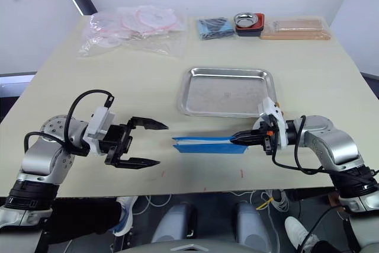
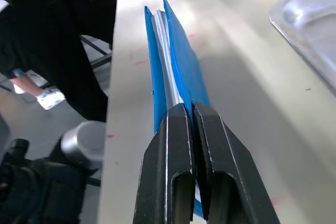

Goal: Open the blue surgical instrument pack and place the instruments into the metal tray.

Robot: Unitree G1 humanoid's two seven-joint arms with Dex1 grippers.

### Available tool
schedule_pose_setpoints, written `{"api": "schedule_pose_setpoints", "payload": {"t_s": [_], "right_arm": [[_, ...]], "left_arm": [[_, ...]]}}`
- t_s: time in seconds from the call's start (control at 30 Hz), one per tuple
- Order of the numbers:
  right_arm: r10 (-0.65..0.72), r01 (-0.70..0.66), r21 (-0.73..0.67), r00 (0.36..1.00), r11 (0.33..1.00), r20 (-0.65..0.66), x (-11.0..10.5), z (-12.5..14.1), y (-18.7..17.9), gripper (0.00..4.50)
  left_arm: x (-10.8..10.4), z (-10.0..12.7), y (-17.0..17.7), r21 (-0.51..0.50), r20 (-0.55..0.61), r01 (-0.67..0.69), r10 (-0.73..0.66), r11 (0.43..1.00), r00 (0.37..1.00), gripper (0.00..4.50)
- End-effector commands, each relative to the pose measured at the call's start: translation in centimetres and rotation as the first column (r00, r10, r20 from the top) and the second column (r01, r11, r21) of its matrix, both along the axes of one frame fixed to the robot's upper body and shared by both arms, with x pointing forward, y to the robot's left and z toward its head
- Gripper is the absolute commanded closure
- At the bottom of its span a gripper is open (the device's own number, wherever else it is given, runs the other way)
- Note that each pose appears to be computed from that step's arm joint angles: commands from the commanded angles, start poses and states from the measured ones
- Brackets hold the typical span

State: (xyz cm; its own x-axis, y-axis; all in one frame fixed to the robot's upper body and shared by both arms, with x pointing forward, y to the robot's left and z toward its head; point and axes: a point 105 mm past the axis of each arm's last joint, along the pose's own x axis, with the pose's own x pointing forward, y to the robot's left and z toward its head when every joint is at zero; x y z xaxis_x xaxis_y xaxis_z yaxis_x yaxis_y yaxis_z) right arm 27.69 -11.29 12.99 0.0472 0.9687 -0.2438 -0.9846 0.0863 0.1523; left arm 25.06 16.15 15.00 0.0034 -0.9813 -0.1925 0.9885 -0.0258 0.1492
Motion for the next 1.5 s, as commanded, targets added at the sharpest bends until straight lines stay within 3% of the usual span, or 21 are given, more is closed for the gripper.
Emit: {"api": "schedule_pose_setpoints", "payload": {"t_s": [0.03, 0.3, 0.57, 0.67, 0.73, 1.37, 1.43, 1.5], "right_arm": [[0.005, -0.006, 0.015, 0.998, 1.000, 0.063, 0.4, 0.8, 0.0, 4.41], [-0.020, 0.018, 0.019, 0.994, 1.000, 0.109, 1.0, 0.3, 0.3, 4.41], [-0.032, 0.028, 0.032, 0.993, 0.999, 0.112, 1.2, 0.5, 0.6, 4.41], [-0.037, 0.034, 0.034, 0.993, 0.999, 0.113, 1.4, 0.5, 0.5, 4.50], [-0.038, 0.035, 0.033, 0.993, 0.999, 0.115, 1.4, 0.5, 0.5, 4.50], [-0.022, 0.019, 0.025, 0.992, 1.000, 0.121, 1.6, 0.4, 0.9, 4.50], [-0.024, 0.021, 0.021, 0.992, 1.000, 0.124, 1.6, 0.3, 0.9, 4.50], [-0.026, 0.023, 0.021, 0.992, 1.000, 0.126, 1.6, 0.2, 0.8, 4.50]], "left_arm": [[0.6, -0.3, -0.4, -0.032, -0.032, -0.008, 0.007, 0.999, 0.999, 0.00], [2.6, -2.3, -1.4, -0.059, -0.054, -0.055, 0.051, 0.997, 0.997, 0.00], [3.3, -2.5, -2.5, -0.127, -0.062, -0.035, 0.028, 0.991, 0.998, 0.00], [3.5, -2.7, -2.9, -0.161, -0.077, -0.047, 0.035, 0.986, 0.996, 0.74], [3.6, -2.4, -3.3, -0.205, -0.097, -0.056, 0.037, 0.977, 0.995, 1.65], [3.2, -3.3, -3.0, -0.166, -0.117, -0.050, 0.031, 0.985, 0.993, 1.65], [3.2, -3.3, -2.9, -0.153, -0.115, -0.044, 0.026, 0.987, 0.993, 2.07], [3.2, -3.5, -2.8, -0.147, -0.117, -0.041, 0.024, 0.988, 0.993, 2.94]]}}
